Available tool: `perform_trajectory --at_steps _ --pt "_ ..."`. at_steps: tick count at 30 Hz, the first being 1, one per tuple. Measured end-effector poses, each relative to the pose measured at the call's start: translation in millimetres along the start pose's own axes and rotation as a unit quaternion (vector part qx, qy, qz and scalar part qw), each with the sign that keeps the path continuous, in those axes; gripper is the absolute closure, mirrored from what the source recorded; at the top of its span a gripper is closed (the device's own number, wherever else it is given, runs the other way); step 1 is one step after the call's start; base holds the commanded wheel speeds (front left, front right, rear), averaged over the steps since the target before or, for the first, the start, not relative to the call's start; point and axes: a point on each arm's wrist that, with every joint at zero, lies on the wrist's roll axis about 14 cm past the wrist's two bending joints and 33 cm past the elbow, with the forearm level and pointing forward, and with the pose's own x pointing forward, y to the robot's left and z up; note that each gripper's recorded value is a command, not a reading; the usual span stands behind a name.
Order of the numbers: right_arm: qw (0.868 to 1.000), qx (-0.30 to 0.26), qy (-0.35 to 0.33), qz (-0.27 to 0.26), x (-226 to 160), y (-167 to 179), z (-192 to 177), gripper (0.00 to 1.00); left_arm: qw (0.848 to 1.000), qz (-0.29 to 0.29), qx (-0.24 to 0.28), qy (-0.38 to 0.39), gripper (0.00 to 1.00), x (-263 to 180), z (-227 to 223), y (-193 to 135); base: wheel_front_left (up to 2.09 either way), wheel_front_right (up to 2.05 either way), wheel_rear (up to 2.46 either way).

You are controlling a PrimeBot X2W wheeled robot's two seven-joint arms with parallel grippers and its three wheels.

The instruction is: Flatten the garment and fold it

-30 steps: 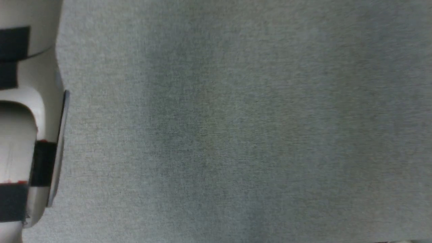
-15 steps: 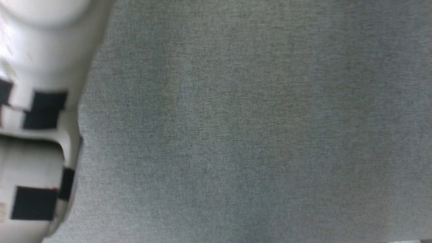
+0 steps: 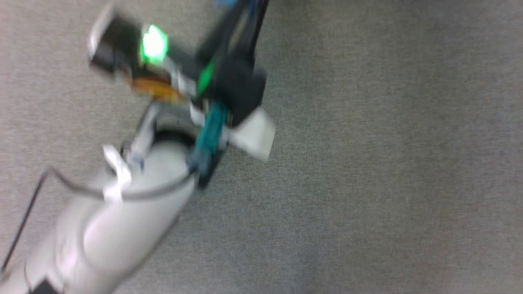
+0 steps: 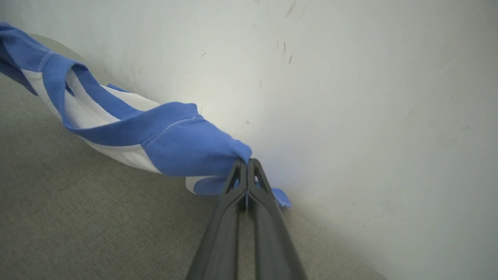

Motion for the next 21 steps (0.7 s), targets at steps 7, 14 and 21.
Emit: perform_trajectory --at_steps 7,14,21 --pt "0.997 0.053 0.053 -0.004 -57.9 39.1 -29.6 1.00 0.993 -0.016 -0.058 0.101 1.00 -75.7 -23.0 -39.8 0.00 0.00 0.00" --pt "0.987 0.094 0.131 0.017 -113.0 95.7 -56.9 1.00 0.972 -0.055 -0.100 0.206 1.00 -142.7 -55.1 -80.6 0.00 0.00 0.00" --pt "0.965 0.133 0.225 0.035 -175.0 142.6 -82.2 1.00 0.946 -0.082 -0.160 0.272 1.00 -193.0 -67.1 -113.4 0.00 0.00 0.00"
